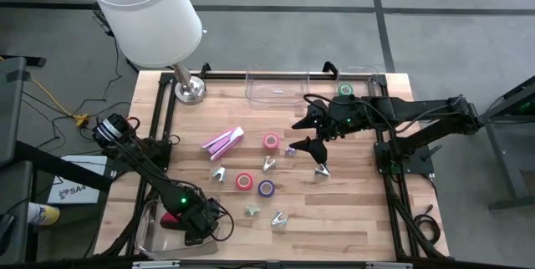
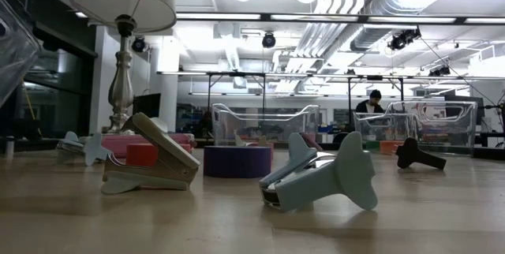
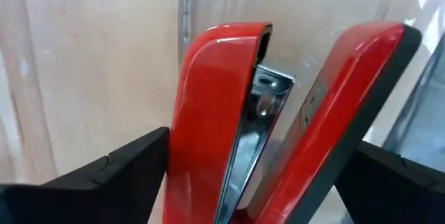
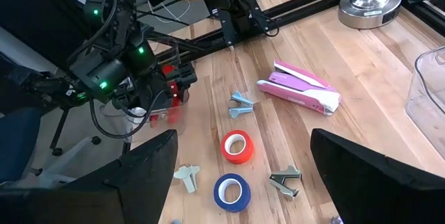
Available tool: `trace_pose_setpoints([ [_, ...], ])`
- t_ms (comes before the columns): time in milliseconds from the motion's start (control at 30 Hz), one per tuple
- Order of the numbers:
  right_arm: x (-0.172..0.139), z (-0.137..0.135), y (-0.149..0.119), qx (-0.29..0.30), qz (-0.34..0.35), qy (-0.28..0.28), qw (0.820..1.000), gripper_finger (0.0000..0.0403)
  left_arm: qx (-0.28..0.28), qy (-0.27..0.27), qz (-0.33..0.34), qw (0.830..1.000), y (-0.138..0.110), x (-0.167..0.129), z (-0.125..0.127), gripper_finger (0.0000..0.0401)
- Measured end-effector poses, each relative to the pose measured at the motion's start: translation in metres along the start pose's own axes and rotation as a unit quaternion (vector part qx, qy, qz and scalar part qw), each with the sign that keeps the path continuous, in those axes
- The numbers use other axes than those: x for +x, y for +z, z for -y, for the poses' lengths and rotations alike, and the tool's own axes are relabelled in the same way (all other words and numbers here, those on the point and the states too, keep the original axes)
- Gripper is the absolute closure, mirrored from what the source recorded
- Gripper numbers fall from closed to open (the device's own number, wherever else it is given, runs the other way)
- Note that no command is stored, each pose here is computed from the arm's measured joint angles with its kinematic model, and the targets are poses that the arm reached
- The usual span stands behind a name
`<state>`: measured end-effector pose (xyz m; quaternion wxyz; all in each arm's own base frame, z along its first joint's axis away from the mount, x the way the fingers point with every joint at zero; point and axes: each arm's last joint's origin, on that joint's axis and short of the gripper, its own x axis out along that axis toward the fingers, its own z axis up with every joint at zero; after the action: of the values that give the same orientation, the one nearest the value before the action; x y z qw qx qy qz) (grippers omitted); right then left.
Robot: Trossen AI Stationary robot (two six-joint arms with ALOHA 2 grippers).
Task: Pick and place Stapler, Stapler remover, tape
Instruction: Put the red stapler into the bottom transparent bin
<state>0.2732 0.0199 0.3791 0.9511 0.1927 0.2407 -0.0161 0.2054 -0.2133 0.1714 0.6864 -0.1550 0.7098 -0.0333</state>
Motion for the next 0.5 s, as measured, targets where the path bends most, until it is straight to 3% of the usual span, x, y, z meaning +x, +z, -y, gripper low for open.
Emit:
trace_pose_setpoints([
  [500,0.000,-0.001,-0.001,0.001,-0.003,0.007,1.000,0.0082,-0.037,-0.015,-0.020,0.999,0.003,-0.021,0.015,0.0067],
])
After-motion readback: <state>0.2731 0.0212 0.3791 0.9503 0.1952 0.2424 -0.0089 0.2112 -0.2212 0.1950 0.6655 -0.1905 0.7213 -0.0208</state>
